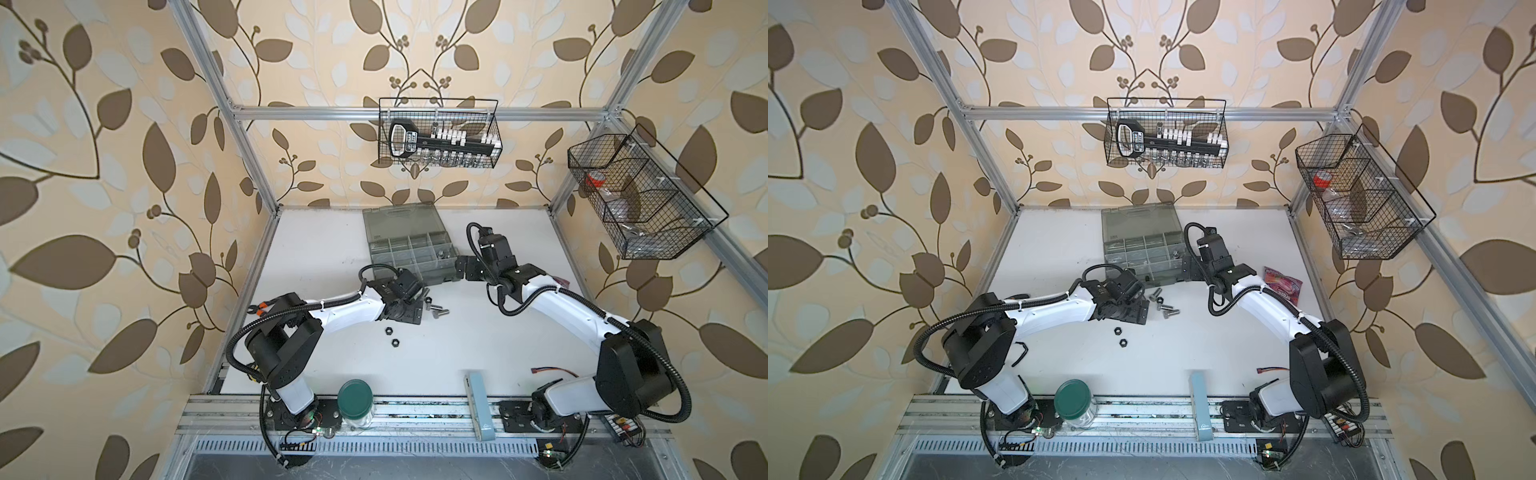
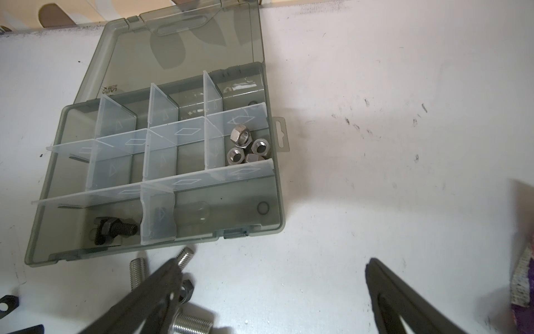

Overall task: Sort the screws and nuts into containers
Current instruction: Pick up the screw at the center of the table.

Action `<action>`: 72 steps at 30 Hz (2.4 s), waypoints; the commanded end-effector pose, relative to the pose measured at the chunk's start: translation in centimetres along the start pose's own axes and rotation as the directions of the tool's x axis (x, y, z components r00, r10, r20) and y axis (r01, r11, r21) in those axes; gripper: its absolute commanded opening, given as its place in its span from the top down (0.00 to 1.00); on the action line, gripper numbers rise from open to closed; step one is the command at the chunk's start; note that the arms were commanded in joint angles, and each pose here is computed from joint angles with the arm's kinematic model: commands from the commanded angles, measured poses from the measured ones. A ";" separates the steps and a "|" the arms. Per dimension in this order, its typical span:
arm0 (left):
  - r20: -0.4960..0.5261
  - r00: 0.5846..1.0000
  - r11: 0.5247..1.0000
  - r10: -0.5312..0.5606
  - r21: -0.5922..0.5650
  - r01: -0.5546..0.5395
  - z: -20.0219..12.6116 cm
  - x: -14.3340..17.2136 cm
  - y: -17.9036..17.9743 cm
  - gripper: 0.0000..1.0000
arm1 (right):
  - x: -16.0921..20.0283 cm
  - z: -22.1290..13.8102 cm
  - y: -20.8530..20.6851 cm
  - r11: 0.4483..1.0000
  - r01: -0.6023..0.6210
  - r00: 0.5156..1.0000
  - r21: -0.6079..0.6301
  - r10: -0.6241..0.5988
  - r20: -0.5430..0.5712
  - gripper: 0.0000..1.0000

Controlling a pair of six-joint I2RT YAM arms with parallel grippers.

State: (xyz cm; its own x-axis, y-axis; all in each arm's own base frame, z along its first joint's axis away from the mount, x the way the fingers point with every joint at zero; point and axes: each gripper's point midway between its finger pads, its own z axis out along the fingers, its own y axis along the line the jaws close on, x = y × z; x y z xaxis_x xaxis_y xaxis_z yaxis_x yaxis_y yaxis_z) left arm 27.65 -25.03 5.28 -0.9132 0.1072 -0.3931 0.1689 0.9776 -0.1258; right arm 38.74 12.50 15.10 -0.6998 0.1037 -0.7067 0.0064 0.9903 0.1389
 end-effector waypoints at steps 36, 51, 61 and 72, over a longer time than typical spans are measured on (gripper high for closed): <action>-0.024 0.999 0.994 -0.023 -0.104 0.020 3.0 0.9 0.9 0.21 | 1.1 -0.7 -1.2 0.999 -0.001 1.000 0.048 0.001 -0.007 0.00; -0.011 1.000 0.999 0.011 -0.053 -0.011 3.5 -1.0 -1.3 0.27 | 1.1 -0.7 -1.2 0.999 -0.002 1.000 0.045 0.002 -0.008 0.00; -0.025 1.000 0.998 -0.002 -0.060 0.000 3.5 -0.7 -1.1 0.49 | 0.8 -0.8 -1.2 0.999 0.000 1.000 0.047 0.000 -0.001 0.00; -0.037 0.999 0.998 0.005 -0.058 -0.007 3.9 -0.5 -1.2 0.76 | 0.6 -0.7 -1.0 0.999 0.002 1.000 0.040 -0.002 -0.003 0.00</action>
State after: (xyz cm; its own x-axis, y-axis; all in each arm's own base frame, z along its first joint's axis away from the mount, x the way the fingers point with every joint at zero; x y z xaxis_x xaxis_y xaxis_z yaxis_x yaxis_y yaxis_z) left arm 29.47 -26.59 2.08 -0.9237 0.1170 -0.3648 0.1540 0.9853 -0.0741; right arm 38.13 11.76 14.78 -0.7035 0.1000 -0.7036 0.0260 0.9930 0.1152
